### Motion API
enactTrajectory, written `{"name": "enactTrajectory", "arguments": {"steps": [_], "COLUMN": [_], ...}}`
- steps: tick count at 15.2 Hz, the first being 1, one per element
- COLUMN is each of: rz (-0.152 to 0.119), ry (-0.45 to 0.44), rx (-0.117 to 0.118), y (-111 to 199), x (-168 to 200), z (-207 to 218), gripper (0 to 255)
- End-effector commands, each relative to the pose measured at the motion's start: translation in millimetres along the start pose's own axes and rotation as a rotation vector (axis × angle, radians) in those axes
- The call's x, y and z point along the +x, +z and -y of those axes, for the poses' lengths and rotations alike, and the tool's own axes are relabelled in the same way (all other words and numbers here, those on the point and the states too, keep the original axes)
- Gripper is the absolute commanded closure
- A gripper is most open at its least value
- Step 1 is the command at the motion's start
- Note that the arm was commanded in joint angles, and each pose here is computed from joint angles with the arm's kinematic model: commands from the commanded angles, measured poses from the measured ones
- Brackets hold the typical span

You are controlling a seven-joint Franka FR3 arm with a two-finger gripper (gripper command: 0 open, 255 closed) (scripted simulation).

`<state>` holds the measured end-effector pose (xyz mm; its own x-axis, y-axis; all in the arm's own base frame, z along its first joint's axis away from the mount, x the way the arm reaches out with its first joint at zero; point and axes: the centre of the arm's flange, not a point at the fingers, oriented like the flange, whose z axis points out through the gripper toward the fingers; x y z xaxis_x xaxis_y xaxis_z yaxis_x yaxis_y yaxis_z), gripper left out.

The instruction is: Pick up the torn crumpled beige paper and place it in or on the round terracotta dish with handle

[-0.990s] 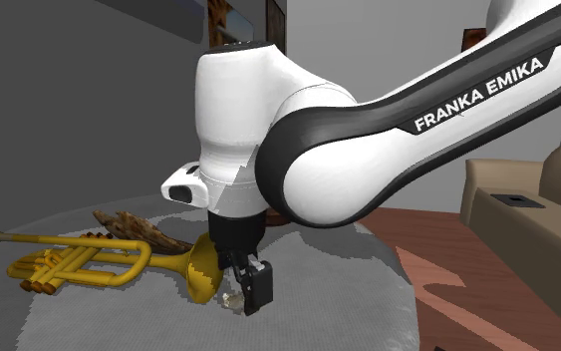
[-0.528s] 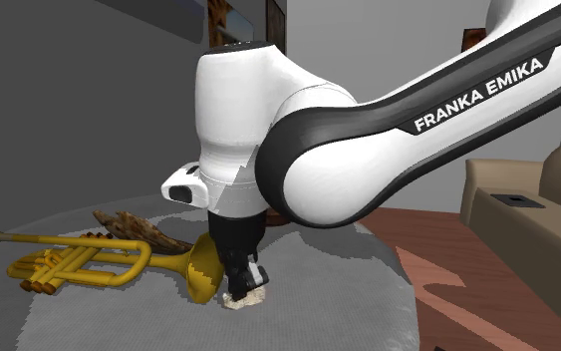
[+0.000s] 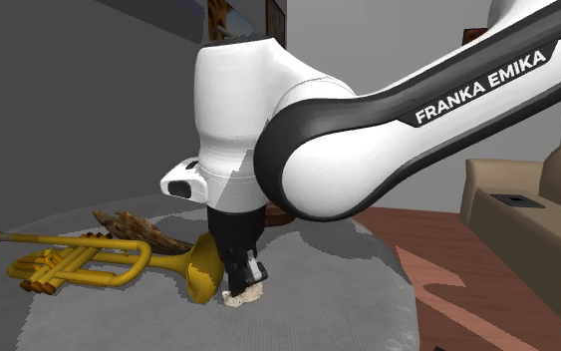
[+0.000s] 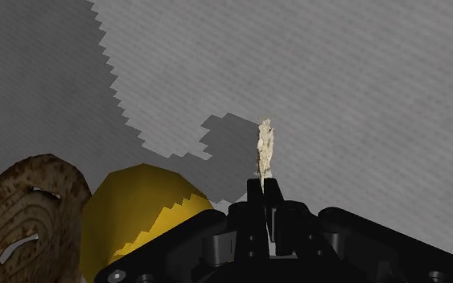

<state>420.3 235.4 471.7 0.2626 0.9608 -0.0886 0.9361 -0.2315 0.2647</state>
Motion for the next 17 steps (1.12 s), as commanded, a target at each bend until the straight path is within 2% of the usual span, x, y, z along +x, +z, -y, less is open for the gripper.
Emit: {"name": "enactTrajectory", "arguments": {"steps": [1,3,4,5,6,8,17], "rz": [0.0,0.0,0.0,0.0,-0.204,-0.611,-0.611], "ry": [0.0,0.0,0.0,0.0,0.075,0.225,0.225], "rx": [0.0,0.0,0.0,0.0,0.052,0.154,0.154], "y": [-9.2,-19.4,-13.9,-13.9,-8.6,27.7,60.0], "x": [-1.4,-2.4,-1.2,-1.2,-45.4,-125.6,-102.3], "z": [-2.5,-5.3,-4.1,-4.1,-7.0,-1.4,1.7], "gripper": [255,255,255,0,0,0,0]}}
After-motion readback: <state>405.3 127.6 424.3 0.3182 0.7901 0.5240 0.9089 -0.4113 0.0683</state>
